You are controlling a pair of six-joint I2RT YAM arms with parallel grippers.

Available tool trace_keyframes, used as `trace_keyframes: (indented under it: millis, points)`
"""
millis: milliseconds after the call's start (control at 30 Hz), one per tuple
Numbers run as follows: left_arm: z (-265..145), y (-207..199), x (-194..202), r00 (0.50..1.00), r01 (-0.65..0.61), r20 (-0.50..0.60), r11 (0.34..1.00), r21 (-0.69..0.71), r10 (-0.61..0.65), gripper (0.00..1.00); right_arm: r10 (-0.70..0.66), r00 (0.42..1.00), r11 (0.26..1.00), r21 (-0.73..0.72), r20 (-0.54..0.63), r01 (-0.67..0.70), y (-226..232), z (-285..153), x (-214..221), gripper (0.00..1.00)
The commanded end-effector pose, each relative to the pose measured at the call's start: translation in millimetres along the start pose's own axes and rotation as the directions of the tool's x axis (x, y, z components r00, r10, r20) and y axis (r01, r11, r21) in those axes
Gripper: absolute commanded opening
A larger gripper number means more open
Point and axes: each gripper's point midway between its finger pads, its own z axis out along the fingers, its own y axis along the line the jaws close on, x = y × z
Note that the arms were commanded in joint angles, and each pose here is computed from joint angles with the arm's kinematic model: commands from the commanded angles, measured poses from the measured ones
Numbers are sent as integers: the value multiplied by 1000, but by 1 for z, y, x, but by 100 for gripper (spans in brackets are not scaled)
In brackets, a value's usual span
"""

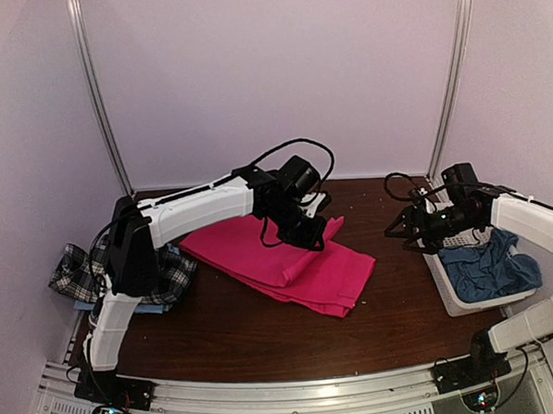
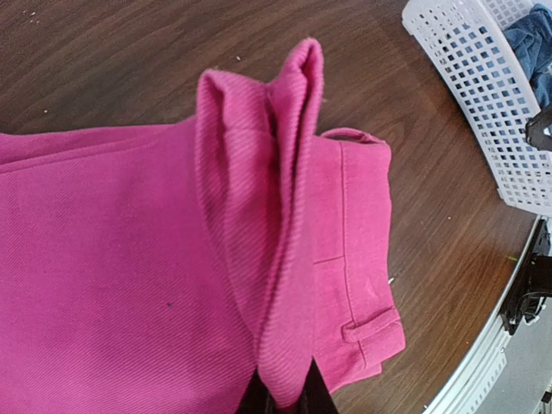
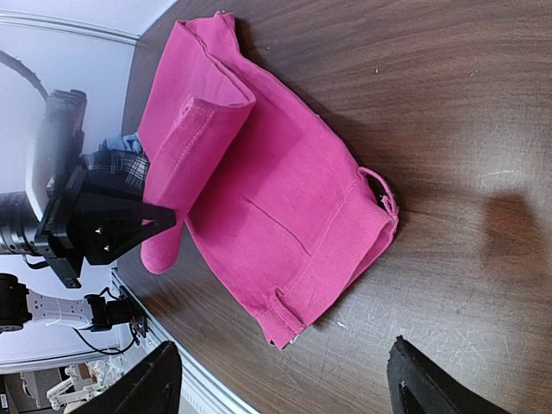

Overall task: Fold and stack the mixed laundry pile
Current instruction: Fold the 2/3-rectangle-folded trousers at the center of the board.

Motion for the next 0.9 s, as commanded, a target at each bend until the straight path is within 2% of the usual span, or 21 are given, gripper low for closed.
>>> trace_keyframes:
  millis: [0,233,400,567,867]
  points:
    - [-6,-25,-13,998,-13,58,999,32,11,0,21,999,1000,7,-31,-21,-10,2,18,83]
    - [5,-34,-15,998,-24,57,997,68,20,0,41,998,999,18,-51,-40,-17,4,29,82]
    - [-4,-31,-22,996,-36,81,999,29,33,0,87,991,996,16,-104,-85,-28,16,43,73]
    - [-13,-21,-16,997,-56,60,998,-14,57,0,115,985,993,-22,-126,-119,-30,30,39,64]
    - [-25,-14,-19,998,-36,60,999,8,35,0,180,971,983,8,-158,-181,-32,65,46,61]
